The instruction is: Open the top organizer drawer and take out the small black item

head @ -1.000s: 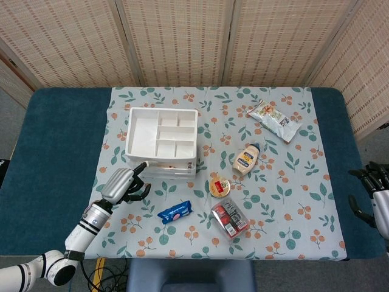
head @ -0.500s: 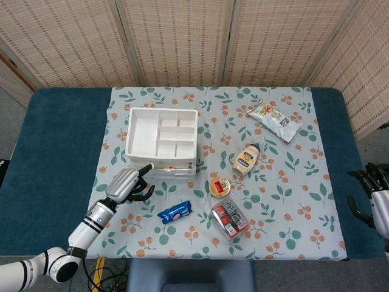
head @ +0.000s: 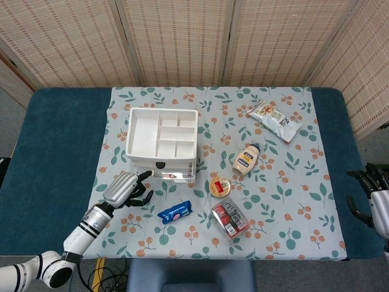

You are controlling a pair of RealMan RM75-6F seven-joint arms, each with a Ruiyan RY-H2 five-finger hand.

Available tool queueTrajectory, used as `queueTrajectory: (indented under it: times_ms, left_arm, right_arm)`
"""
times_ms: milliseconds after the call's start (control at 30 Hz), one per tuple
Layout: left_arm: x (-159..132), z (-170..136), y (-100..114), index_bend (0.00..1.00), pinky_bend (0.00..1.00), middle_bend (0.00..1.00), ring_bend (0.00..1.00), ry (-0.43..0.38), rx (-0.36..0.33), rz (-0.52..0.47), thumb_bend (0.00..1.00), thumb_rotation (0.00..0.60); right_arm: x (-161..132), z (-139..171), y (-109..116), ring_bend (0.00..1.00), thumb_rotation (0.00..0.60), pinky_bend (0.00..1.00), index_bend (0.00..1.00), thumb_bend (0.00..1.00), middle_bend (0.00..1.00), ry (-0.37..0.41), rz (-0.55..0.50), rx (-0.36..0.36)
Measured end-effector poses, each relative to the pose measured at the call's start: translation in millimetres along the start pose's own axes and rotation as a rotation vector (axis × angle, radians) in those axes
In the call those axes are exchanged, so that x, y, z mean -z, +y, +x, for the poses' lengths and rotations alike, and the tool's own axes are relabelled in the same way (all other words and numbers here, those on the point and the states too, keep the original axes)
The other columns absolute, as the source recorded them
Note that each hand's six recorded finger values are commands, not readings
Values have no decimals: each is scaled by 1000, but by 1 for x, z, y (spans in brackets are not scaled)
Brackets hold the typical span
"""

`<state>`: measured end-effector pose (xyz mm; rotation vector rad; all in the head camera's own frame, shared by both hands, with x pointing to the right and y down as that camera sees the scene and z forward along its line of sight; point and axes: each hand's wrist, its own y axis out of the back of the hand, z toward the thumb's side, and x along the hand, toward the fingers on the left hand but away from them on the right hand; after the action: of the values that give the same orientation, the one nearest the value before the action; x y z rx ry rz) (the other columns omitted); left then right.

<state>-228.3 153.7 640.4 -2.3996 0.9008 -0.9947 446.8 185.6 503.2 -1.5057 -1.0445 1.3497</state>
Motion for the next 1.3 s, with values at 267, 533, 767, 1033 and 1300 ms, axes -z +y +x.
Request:
queueTrajectory:
  times_ms: [267, 533, 767, 1033, 1300]
  left_arm:
    - [-5, -12, -2, 298, 1000, 984, 1000, -12, 32, 17, 494, 600]
    - [-7, -22, -5, 307, 1000, 984, 1000, -17, 59, 13, 493, 600]
    - [-10, -31, -6, 307, 1000, 984, 1000, -23, 69, 8, 493, 600]
    - [-15, -40, -10, 307, 1000, 984, 1000, -31, 96, 11, 494, 600]
    - [-17, -46, -11, 272, 1000, 981, 1000, -32, 101, 14, 493, 600]
  right_arm:
    - [0, 1, -4, 152, 600, 238, 226, 430, 305, -2, -8, -8]
    - [1, 1, -6, 152, 600, 238, 226, 430, 305, -2, -10, -12]
    - [2, 2, -4, 152, 600, 239, 226, 430, 305, -7, -8, -8]
    - [3, 2, -5, 152, 600, 238, 226, 430, 305, -6, -12, -9]
    - [5, 3, -6, 152, 600, 239, 226, 430, 305, -9, -15, -10]
